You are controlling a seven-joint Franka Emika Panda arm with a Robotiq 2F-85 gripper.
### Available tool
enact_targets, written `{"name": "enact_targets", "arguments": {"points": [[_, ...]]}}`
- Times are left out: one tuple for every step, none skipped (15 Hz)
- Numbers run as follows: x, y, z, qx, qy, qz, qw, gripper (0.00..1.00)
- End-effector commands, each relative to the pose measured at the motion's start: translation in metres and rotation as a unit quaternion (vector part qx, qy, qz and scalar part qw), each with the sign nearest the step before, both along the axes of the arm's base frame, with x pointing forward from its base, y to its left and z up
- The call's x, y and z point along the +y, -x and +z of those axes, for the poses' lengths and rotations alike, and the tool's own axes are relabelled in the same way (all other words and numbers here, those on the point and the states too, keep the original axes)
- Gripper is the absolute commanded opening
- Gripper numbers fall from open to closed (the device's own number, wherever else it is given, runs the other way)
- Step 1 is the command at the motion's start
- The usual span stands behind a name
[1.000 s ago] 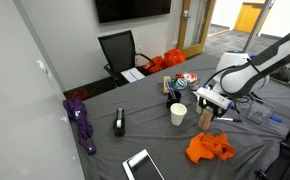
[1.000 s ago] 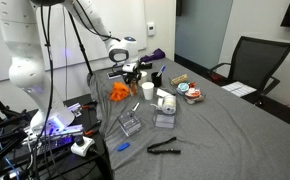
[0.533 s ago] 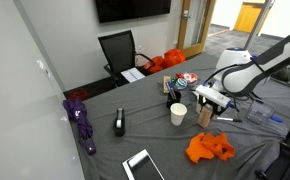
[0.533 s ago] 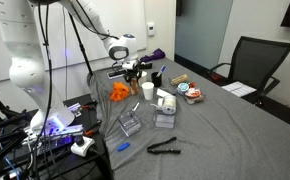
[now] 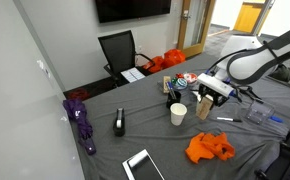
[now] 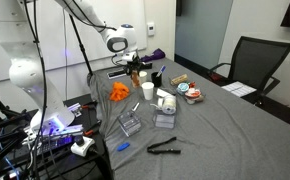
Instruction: Pick up the wooden object on the table and put it in the right paper cup
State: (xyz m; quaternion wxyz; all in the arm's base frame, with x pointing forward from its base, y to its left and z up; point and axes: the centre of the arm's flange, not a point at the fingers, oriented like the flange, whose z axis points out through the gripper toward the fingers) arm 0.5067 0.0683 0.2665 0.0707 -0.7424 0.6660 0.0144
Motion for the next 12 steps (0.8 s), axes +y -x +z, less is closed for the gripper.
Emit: {"name": "enact_targets", "arguments": {"points": [[-0.006, -0.004, 0.041, 0.016, -0.012, -0.024, 0.9995, 0.31], [-0.007, -0.006, 0.05, 0.019, -0.011, -0.032, 0.9993, 0.31], [-0.008, -0.009, 0.058, 0.019, -0.011, -0.042, 0.9989, 0.31], [-0.01, -0.013, 0.065, 0.016, -0.01, -0.053, 0.9984, 0.31], [-0.013, -0.017, 0.074, 0.012, -0.012, -0.065, 0.9978, 0.31], [-0.016, -0.021, 0.08, 0.01, -0.013, -0.076, 0.997, 0.31], [-0.02, -0.026, 0.084, 0.006, -0.014, -0.087, 0.9961, 0.31], [-0.025, -0.03, 0.087, 0.003, -0.014, -0.096, 0.9952, 0.31], [-0.031, -0.036, 0.088, 0.003, -0.014, -0.107, 0.9942, 0.31], [-0.038, -0.041, 0.088, 0.007, -0.014, -0.119, 0.9928, 0.31], [-0.045, -0.044, 0.088, 0.01, -0.012, -0.128, 0.9916, 0.31], [-0.051, -0.048, 0.088, 0.013, -0.011, -0.139, 0.9901, 0.31]]}}
